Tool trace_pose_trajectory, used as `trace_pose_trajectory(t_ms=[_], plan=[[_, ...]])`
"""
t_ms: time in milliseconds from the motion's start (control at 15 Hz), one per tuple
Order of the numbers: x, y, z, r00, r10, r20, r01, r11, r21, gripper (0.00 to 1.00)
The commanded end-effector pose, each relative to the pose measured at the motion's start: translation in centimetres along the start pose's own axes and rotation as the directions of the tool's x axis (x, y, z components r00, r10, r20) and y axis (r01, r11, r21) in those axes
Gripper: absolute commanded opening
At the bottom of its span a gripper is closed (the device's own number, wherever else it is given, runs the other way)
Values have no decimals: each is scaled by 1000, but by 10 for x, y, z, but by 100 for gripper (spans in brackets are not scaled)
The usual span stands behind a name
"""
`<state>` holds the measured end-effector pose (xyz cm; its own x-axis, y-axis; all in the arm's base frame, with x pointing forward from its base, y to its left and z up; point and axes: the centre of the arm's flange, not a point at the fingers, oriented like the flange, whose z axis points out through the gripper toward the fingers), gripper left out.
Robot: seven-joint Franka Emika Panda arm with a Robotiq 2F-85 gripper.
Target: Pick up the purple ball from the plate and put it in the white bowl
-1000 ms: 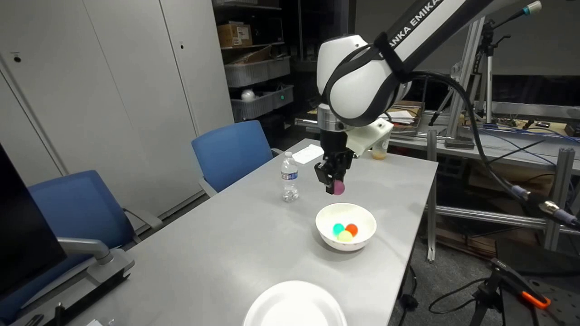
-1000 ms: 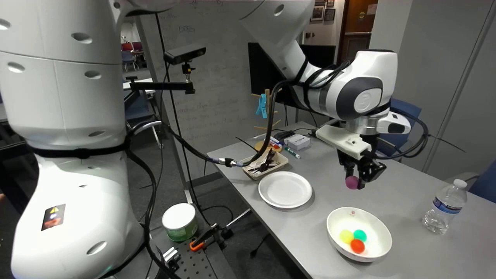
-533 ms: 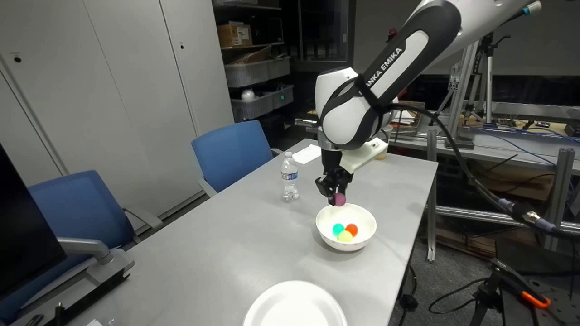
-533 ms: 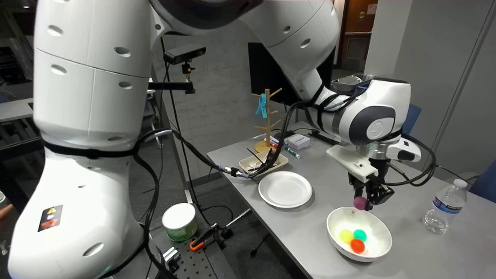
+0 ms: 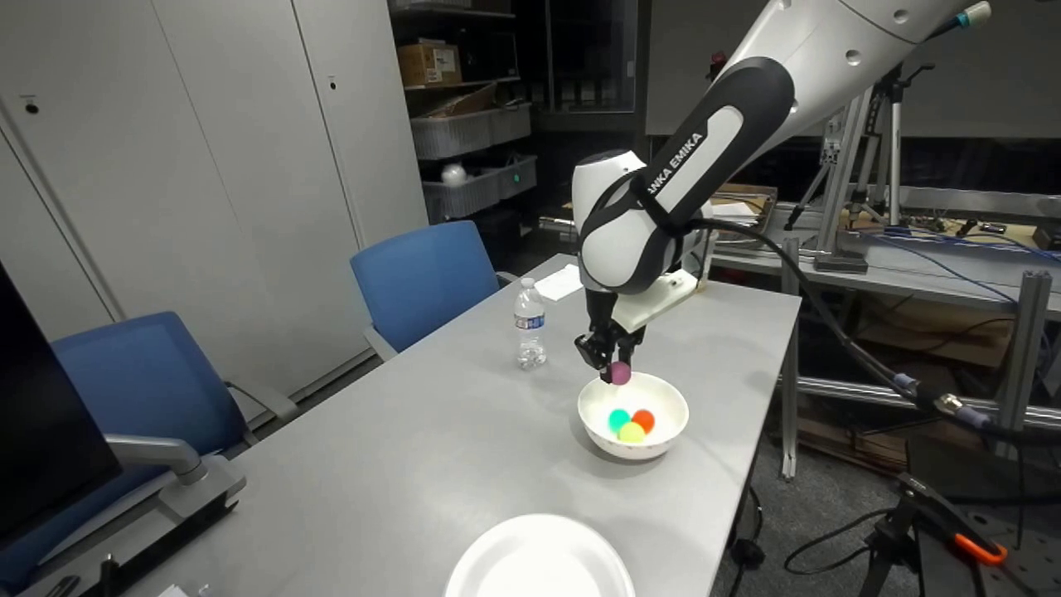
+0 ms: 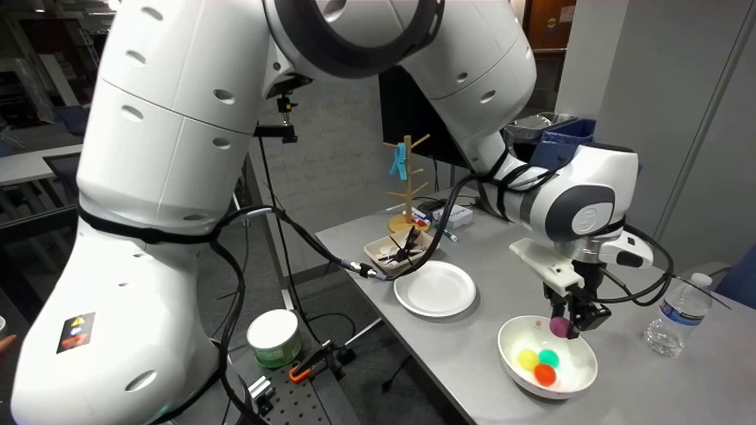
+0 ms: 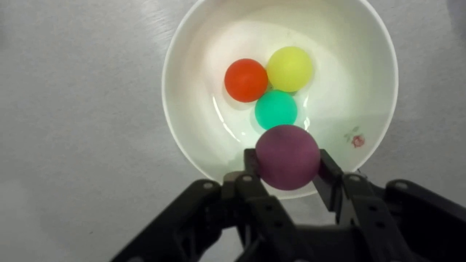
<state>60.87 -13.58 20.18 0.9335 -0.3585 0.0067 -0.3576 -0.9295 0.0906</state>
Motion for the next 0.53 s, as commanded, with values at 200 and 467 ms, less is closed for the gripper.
trace_pose_trajectory(t_ms=[200, 467], plan=[[16, 25, 26, 997, 74, 1, -74, 997, -27, 16], [18, 32, 38, 995, 94, 16, -94, 995, -43, 16]])
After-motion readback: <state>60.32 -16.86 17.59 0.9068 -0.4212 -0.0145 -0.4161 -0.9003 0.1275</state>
